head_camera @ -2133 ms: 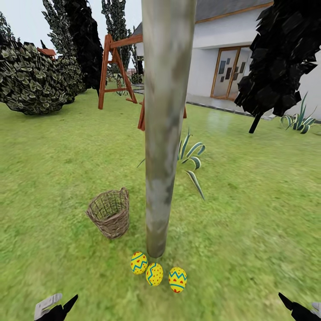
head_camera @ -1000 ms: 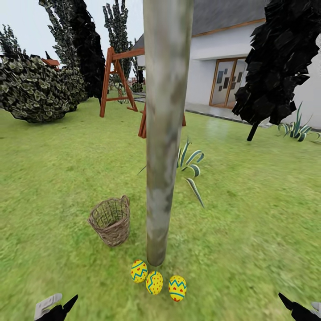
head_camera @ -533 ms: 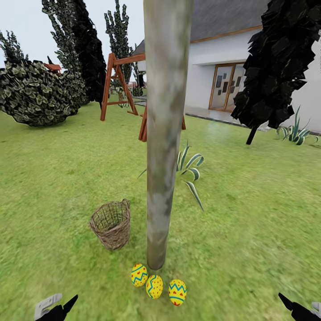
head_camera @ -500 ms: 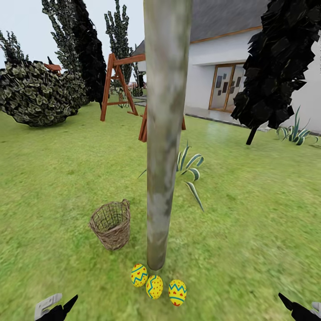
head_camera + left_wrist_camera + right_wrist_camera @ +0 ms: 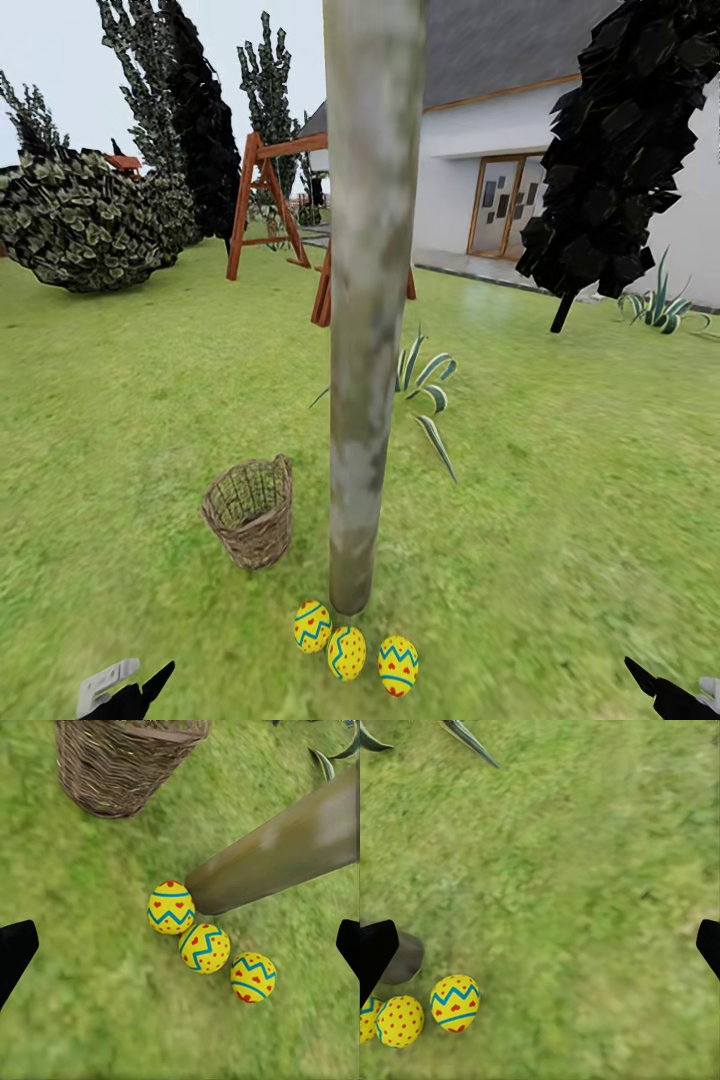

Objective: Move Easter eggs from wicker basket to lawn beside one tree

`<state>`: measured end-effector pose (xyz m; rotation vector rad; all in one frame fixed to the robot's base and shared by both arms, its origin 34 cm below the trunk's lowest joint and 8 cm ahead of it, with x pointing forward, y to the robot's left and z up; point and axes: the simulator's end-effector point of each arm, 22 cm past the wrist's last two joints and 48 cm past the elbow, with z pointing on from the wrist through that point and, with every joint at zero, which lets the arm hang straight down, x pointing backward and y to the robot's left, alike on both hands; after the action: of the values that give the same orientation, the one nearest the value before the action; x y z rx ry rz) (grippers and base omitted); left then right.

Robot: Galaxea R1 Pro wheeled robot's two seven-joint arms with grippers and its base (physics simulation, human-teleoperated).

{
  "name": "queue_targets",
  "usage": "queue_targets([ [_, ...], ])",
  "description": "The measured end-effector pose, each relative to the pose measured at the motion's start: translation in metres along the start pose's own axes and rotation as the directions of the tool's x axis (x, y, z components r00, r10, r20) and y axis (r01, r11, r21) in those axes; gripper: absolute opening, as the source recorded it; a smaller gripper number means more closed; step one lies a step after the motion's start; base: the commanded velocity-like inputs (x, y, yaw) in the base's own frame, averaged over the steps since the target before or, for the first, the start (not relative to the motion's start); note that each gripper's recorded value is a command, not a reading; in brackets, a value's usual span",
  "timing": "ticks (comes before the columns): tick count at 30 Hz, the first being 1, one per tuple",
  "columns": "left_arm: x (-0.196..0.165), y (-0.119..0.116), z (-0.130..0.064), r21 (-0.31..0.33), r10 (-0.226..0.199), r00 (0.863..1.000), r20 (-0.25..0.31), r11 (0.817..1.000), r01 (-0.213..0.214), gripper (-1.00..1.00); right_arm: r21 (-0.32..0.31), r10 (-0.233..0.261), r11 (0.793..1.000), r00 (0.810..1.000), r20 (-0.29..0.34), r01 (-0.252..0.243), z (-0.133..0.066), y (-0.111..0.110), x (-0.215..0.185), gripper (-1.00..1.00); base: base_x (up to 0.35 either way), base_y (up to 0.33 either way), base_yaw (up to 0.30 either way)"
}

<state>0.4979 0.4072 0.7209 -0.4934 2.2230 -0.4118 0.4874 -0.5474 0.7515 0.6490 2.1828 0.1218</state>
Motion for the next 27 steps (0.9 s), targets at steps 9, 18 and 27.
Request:
queue_targets([
  [9,-0.007,-0.005,-0.008,0.005,0.001,1.000,0.009,1.000,-0.001,1.00,-0.005,0.001,1.000,1.000,0.009,-0.001,-0.008,0.003,-0.008,1.00,0.000,0.000,0.000],
  [18,-0.010,-0.007,-0.015,0.005,0.001,1.000,0.009,1.000,-0.001,1.00,-0.005,0.001,1.000,1.000,0.009,-0.001,-0.015,0.004,-0.011,1.00,0.000,0.000,0.000],
  [27,-0.011,-0.009,-0.021,0.005,0.001,1.000,0.008,1.000,-0.001,1.00,-0.005,0.001,1.000,1.000,0.009,-0.001,-0.022,0.004,-0.013,1.00,0.000,0.000,0.000],
])
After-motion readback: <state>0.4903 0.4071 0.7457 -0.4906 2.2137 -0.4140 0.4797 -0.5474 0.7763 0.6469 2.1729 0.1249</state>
